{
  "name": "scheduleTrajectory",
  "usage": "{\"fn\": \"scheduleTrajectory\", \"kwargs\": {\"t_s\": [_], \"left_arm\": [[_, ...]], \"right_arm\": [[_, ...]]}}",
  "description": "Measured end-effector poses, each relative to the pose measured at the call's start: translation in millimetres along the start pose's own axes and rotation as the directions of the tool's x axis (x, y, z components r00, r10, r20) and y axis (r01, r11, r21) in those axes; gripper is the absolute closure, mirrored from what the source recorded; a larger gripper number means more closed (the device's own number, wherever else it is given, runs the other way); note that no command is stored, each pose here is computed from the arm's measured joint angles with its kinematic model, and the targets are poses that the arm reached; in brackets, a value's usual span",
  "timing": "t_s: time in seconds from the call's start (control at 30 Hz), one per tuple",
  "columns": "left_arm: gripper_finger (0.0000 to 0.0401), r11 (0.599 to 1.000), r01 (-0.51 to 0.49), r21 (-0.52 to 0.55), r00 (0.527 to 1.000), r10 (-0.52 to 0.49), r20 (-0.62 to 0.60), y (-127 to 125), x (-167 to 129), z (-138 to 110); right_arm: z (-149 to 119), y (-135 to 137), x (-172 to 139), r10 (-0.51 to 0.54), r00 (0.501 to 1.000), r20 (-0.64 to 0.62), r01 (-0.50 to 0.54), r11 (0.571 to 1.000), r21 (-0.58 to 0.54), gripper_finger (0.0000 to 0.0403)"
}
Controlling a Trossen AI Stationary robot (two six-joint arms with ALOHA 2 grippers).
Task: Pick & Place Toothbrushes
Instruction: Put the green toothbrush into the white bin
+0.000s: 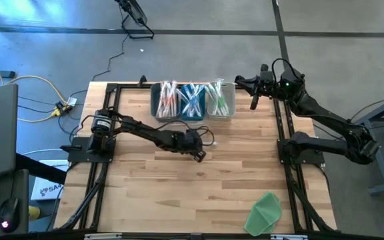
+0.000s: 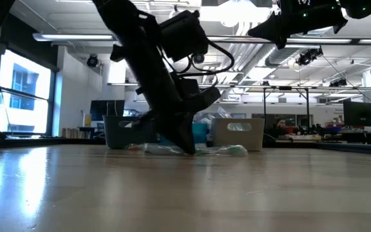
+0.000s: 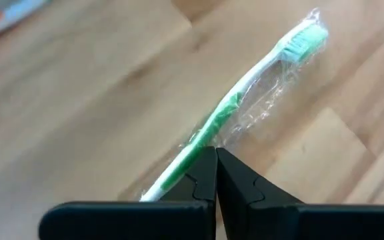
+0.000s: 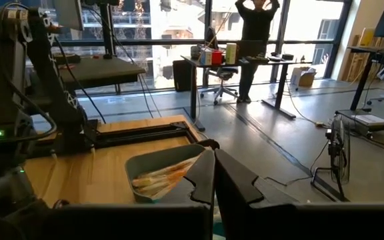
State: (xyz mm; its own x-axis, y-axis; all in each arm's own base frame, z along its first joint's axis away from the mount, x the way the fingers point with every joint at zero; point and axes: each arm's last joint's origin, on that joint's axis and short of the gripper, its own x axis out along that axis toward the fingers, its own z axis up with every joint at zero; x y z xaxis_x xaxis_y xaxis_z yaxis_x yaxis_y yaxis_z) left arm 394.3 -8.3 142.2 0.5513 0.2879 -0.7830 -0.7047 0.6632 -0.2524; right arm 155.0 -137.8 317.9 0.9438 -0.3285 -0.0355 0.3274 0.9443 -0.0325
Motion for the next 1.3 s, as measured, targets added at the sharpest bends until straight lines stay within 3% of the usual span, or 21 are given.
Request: {"fn": "scheduleTrajectory", "kwargs": {"t_s": [0.43, 0.57, 0.73, 0.93, 1.1, 1.3], "left_arm": [[0.0401, 0.998, -0.038, 0.047, 0.999, 0.038, 0.002, -18, -18, 27], [0.0401, 0.987, -0.032, 0.154, 0.999, 0.029, 0.020, -21, -21, 36], [0.0401, 0.923, 0.126, 0.365, 0.991, -0.104, -0.079, -14, -20, 60], [0.0401, 0.858, 0.248, 0.451, 0.966, -0.183, -0.183, 13, -11, 82], [0.0401, 0.818, 0.274, 0.506, 0.941, -0.120, -0.316, 27, -11, 75], [0.0401, 0.760, 0.317, 0.568, 0.915, -0.088, -0.394, 20, -16, 59]], "right_arm": [[0, 2, 0, 0.084, 0.996, 0.004, -0.084, 0.996, -0.001, 0.0400], [0, 3, 0, 0.107, 0.994, 0.005, -0.107, 0.994, -0.019, 0.0400], [0, 4, 0, 0.132, 0.991, 0.003, -0.132, 0.990, -0.047, 0.0400], [0, 4, 0, 0.132, 0.991, 0.001, -0.132, 0.988, -0.075, 0.0400], [-3, 4, 0, 0.130, 0.991, -0.020, -0.131, 0.989, -0.062, 0.0400], [-6, 4, 0, 0.115, 0.992, -0.049, -0.117, 0.992, -0.043, 0.0400]]}}
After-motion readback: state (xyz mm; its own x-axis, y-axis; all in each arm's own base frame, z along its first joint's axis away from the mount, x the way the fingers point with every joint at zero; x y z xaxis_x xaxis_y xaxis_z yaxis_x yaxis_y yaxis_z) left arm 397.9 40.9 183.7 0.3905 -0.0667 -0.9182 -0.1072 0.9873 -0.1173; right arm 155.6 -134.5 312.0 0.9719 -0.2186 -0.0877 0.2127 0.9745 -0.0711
